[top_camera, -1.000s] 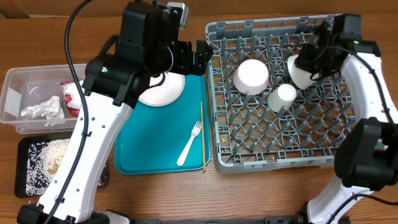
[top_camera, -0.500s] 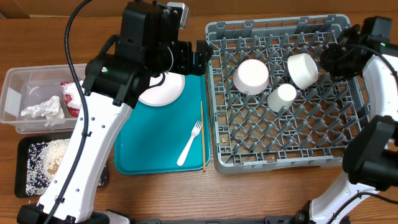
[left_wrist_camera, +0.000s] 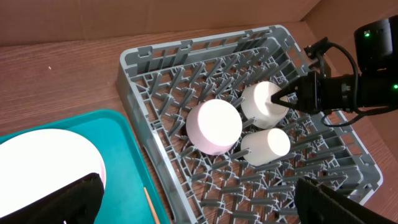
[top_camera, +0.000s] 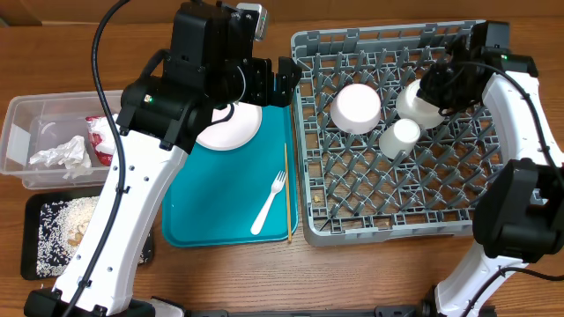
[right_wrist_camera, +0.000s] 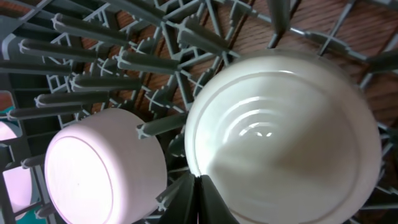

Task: Sort waste into correct bins and load items into the dishwasher
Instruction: 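Reach the left gripper to the white fork and grasp it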

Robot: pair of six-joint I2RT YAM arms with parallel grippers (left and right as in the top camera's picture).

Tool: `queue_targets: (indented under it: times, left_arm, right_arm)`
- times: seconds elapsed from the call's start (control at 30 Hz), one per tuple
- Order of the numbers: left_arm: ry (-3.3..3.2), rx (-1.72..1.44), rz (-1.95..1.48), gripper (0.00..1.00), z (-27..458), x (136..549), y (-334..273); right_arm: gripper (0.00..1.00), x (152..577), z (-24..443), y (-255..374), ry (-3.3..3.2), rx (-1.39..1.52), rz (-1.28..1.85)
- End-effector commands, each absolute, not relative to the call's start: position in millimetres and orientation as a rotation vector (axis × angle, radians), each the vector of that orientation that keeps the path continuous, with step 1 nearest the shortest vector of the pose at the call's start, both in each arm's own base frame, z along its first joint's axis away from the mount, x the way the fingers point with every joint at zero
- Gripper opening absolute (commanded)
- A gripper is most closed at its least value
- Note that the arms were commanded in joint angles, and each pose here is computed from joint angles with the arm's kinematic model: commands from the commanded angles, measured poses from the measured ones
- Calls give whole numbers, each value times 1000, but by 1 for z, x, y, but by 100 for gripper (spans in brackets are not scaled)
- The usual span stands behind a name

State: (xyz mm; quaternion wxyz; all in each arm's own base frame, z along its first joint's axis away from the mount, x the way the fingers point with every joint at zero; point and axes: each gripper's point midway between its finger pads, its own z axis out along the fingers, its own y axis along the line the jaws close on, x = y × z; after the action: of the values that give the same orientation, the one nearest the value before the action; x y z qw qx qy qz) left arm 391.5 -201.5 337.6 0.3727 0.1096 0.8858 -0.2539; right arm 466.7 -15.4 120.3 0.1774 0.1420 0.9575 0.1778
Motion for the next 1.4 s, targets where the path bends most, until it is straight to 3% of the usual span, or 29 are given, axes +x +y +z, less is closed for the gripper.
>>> queue_targets:
  times: [0.0,0.13,0.23,0.43,0.6,0.8,0.9,1.07,1.1,1.13,1.27,1.33,1.37]
  left_arm:
    - [2249,293,-633,100,343,395,-199]
    - [2250,293,-633,100,343,395,-199]
    - [2249,293,-633,100,343,395,-199]
    - [2173,297,-643,100,358,405,-203]
    - [2214,295,-636,100,350,400,-201]
    - [2418,247,-523,100,303,383,-184]
    - [2616,252,-486,93,246,367,-185]
    - [2905,241,-406,91,150,346,-178]
    - [2937,244,-406,82,139,344,-178]
    - [2958,244,-405,96,134,343,-179]
    - [3035,274,-372,100,117,334,-176]
    - [3094,290,-346,86,105,324,-177]
    - [3116,301,-338,73,98,320,-178]
  right_arm:
    - [4,474,145,-19,2657,393,539]
    - [16,465,191,-5,2604,354,668]
    - [36,451,222,20,2568,280,764]
    - [61,429,222,46,2647,239,789]
    - [62,426,219,45,2665,250,773]
    - [63,427,214,35,2683,272,682]
    - [63,427,212,31,2688,279,652]
    - [63,426,210,27,2699,290,616]
    - [63,426,210,27,2699,290,616]
    - [63,426,210,27,2698,290,616]
    - [63,425,209,26,2704,294,606]
    - [63,425,208,22,2709,301,577]
    - [63,425,208,22,2709,301,577]
